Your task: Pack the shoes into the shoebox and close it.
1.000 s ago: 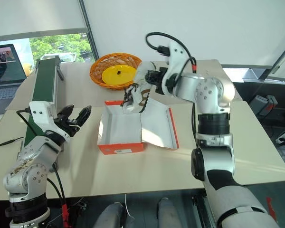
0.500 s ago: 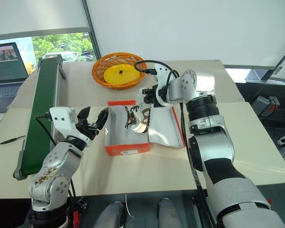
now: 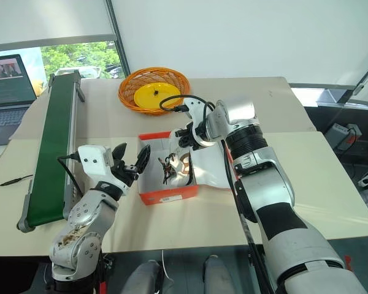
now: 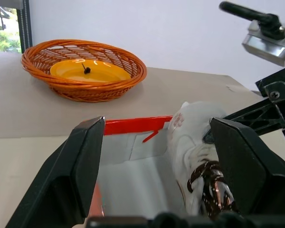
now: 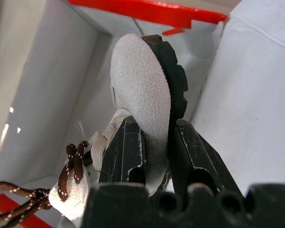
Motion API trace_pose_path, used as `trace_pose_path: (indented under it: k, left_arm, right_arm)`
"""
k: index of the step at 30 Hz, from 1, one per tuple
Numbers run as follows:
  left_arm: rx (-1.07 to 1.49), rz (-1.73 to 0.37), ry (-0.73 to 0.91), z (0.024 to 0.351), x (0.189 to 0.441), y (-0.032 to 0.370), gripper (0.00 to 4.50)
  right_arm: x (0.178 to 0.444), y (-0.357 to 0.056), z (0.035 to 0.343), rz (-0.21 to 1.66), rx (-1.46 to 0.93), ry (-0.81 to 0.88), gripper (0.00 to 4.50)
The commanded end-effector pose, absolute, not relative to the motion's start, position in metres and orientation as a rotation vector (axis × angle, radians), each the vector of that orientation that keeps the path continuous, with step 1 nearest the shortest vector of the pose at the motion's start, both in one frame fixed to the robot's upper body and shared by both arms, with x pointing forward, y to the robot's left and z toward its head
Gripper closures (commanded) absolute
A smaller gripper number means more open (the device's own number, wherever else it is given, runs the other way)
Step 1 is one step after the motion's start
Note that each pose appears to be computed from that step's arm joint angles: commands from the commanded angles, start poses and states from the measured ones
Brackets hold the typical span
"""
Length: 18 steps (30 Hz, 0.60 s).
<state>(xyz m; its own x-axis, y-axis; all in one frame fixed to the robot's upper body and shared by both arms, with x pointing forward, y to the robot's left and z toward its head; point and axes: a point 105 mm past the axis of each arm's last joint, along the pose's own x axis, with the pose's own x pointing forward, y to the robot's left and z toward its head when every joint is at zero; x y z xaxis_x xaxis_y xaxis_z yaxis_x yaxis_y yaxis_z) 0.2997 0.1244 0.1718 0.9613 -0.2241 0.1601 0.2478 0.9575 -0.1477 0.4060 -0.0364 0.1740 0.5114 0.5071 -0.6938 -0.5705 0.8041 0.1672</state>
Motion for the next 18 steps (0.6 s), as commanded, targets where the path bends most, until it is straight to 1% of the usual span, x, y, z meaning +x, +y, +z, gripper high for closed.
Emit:
trace_pose_path:
  k: [1, 4, 10, 12, 13, 14, 17, 18]
  left_arm:
    - [-0.166, -0.234, -0.201, 0.182, 0.296, 0.123, 0.73]
    - [-0.166, -0.226, -0.205, 0.182, 0.295, 0.123, 0.73]
    - [-0.166, -0.214, -0.213, 0.184, 0.293, 0.123, 0.73]
    - [-0.165, -0.213, -0.215, 0.184, 0.293, 0.123, 0.69]
    - [-0.164, -0.213, -0.216, 0.185, 0.293, 0.122, 0.69]
    - [-0.162, -0.213, -0.218, 0.186, 0.293, 0.122, 0.69]
    - [-0.159, -0.215, -0.223, 0.188, 0.294, 0.122, 0.69]
    - [-0.158, -0.216, -0.225, 0.189, 0.295, 0.122, 0.69]
  right_arm:
    - [0.407, -0.030, 0.172, 0.683, -0.137, 0.770, 4.13]
    - [0.408, -0.027, 0.166, 0.691, -0.168, 0.764, 4.13]
    - [0.416, -0.029, 0.167, 0.682, -0.204, 0.723, 4.13]
    - [0.417, -0.029, 0.166, 0.676, -0.206, 0.715, 3.17]
    - [0.418, -0.030, 0.166, 0.670, -0.207, 0.708, 3.01]
    - [0.419, -0.030, 0.166, 0.664, -0.198, 0.705, 2.63]
    - [0.421, -0.029, 0.167, 0.658, -0.164, 0.695, 1.71]
    - [0.421, -0.028, 0.168, 0.657, -0.158, 0.693, 1.26]
